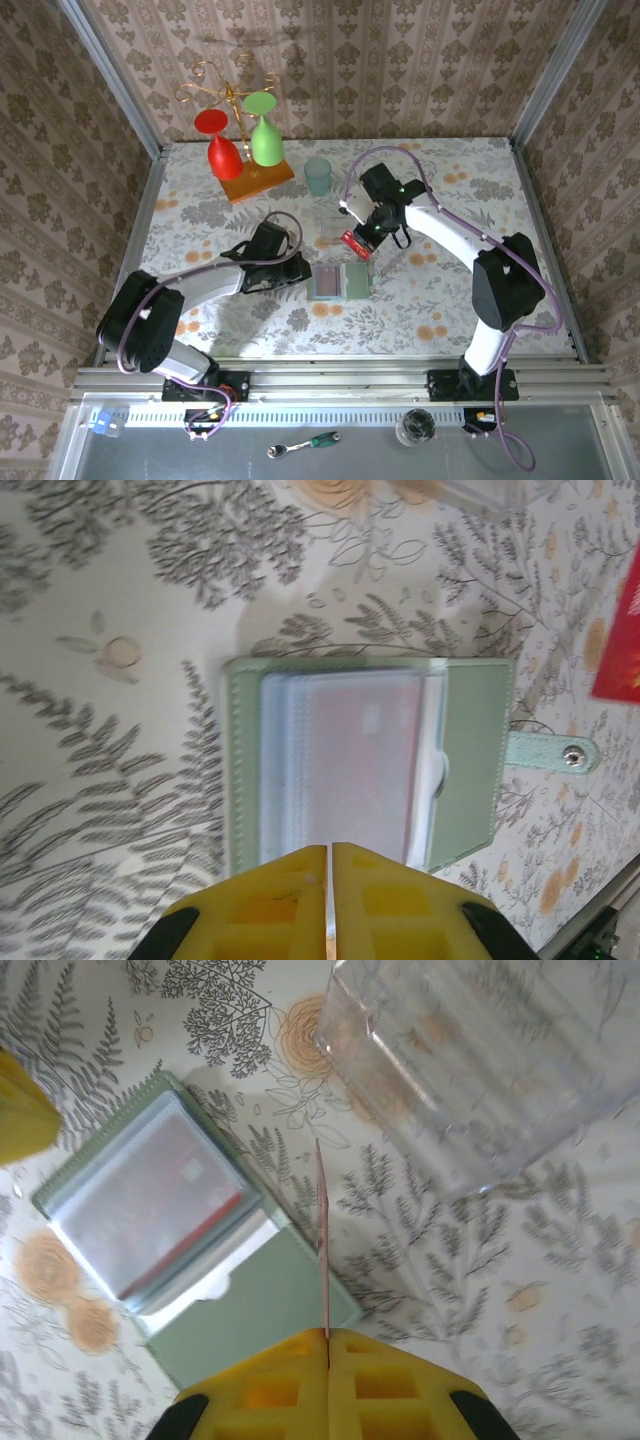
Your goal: Take the credit cards out of the card holder
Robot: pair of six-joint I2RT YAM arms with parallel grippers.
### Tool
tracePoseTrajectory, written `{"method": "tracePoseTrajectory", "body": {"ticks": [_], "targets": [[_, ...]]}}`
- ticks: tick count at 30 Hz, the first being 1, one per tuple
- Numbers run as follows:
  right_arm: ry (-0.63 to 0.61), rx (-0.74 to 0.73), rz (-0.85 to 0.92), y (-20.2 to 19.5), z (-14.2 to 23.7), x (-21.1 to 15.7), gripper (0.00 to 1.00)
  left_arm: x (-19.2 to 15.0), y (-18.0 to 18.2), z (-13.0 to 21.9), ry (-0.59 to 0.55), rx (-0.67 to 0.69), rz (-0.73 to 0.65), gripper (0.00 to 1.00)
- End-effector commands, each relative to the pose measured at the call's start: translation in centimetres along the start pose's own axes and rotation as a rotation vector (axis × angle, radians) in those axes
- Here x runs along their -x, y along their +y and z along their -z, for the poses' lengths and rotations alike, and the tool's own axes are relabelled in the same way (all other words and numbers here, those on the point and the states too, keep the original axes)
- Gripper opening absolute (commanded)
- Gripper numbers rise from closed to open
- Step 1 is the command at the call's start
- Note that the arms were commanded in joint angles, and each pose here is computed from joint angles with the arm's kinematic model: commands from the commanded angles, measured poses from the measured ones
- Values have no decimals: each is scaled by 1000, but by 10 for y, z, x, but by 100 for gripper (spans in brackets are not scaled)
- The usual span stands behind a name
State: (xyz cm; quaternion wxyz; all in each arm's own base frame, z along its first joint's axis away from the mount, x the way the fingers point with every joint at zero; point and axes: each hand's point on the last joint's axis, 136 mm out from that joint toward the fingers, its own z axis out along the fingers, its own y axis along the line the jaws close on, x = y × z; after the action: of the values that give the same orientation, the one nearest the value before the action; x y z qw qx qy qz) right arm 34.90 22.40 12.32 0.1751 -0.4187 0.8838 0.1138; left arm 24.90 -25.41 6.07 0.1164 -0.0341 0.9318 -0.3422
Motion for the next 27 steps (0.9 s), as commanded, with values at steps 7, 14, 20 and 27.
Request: {"method": "tracePoseTrajectory", "body": {"ticks": [7, 14, 20, 27], "targets": [[154, 25, 391, -15, 2, 20, 0, -2, 20, 16, -51, 26, 44, 12], [204, 77, 435, -27, -14, 44, 0, -5, 28, 18, -48, 42, 64, 12], [203, 80, 463, -35, -25, 59, 0, -7, 32, 19, -47, 49, 71, 12], [237, 114, 489, -38, -39, 54, 0, -8, 38, 19, -44, 58, 83, 12]]}}
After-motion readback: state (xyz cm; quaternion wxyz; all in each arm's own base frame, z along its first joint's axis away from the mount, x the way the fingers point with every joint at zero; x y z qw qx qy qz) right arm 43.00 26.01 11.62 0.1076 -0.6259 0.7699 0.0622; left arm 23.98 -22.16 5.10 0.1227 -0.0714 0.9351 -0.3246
